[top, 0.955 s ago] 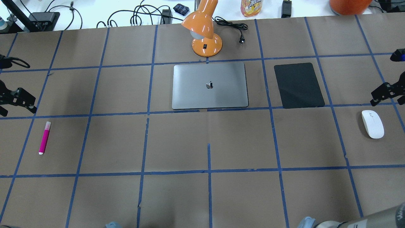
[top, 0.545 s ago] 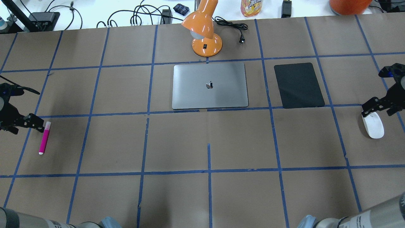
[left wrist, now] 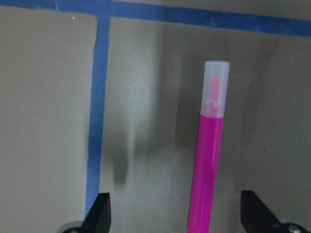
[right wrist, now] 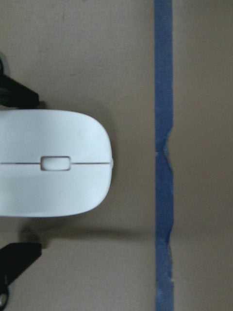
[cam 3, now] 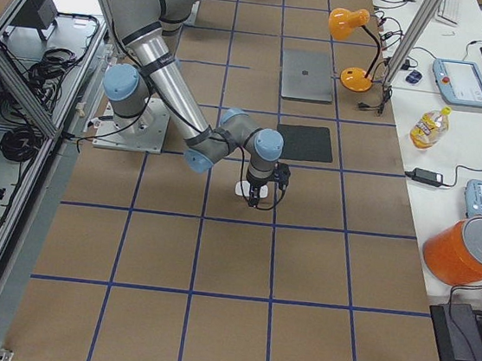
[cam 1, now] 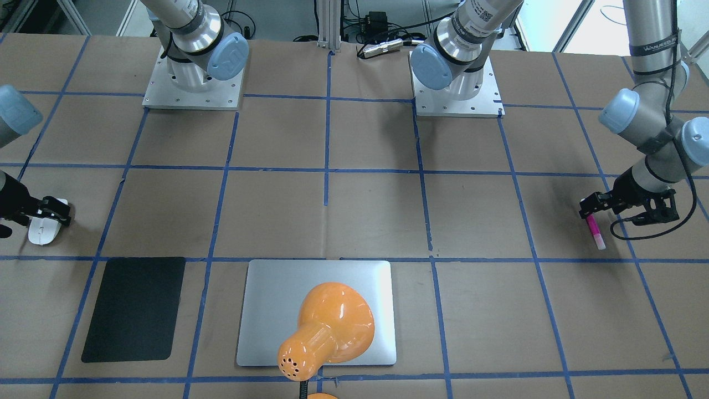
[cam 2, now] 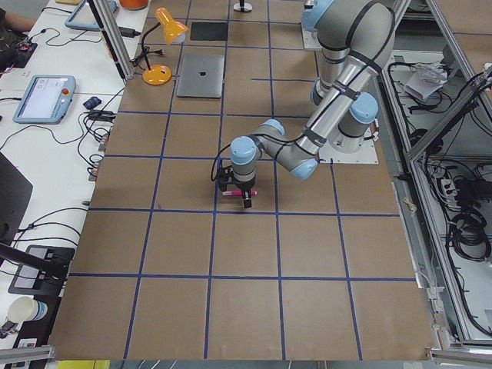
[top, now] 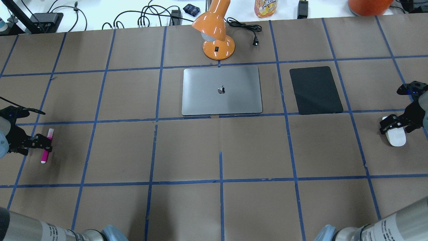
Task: Place pen and mouse around notebook
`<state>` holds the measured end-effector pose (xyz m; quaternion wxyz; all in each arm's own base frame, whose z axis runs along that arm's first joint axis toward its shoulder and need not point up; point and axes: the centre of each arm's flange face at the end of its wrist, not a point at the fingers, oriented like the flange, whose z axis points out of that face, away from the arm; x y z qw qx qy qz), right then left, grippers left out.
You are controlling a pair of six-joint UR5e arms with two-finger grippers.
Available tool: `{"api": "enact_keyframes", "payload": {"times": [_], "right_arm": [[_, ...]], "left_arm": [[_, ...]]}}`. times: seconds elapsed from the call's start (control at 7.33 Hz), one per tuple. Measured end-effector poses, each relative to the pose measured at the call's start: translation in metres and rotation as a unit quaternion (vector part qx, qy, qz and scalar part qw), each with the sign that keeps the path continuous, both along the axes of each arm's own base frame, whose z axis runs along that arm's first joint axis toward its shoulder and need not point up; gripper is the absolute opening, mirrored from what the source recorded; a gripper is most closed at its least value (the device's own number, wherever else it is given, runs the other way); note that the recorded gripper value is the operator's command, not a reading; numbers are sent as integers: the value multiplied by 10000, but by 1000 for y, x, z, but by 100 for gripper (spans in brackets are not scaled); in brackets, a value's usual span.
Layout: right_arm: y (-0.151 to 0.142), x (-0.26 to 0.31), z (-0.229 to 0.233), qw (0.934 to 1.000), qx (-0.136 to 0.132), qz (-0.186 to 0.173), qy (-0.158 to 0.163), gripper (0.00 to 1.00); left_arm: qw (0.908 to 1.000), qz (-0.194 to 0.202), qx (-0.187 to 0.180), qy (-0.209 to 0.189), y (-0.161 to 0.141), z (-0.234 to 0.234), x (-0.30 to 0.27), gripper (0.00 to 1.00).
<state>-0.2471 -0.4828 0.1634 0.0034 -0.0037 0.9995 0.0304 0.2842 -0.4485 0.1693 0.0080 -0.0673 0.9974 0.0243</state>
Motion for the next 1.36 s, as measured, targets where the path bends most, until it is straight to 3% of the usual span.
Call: {"api": "enact_keyframes", "payload": {"times": [0.14,0.27,0.41,0.68,0.95,1.36], "right_arm": [[1,0,0,10000,37,-5,25,79],[1,-1,1,9999,65,2,79,70],[0,0,4,9999,60,7,119,62],[-3,1,9,9999,8,-1,153,57],[-9,0,18,9998,-81,4,195,59],[-53,26,51,9981,-401,207,408,58]], "left_arm": [[10000,37,-15,21,-2,-3,-1,44],[10000,66,-23,22,-3,-4,-2,27],[10000,70,-25,20,-5,-4,-4,3],[10000,12,-29,-17,-10,-2,-11,0],[9999,-25,-54,-81,-12,5,-15,0],[9997,60,-72,-231,-18,39,-43,0]]}}
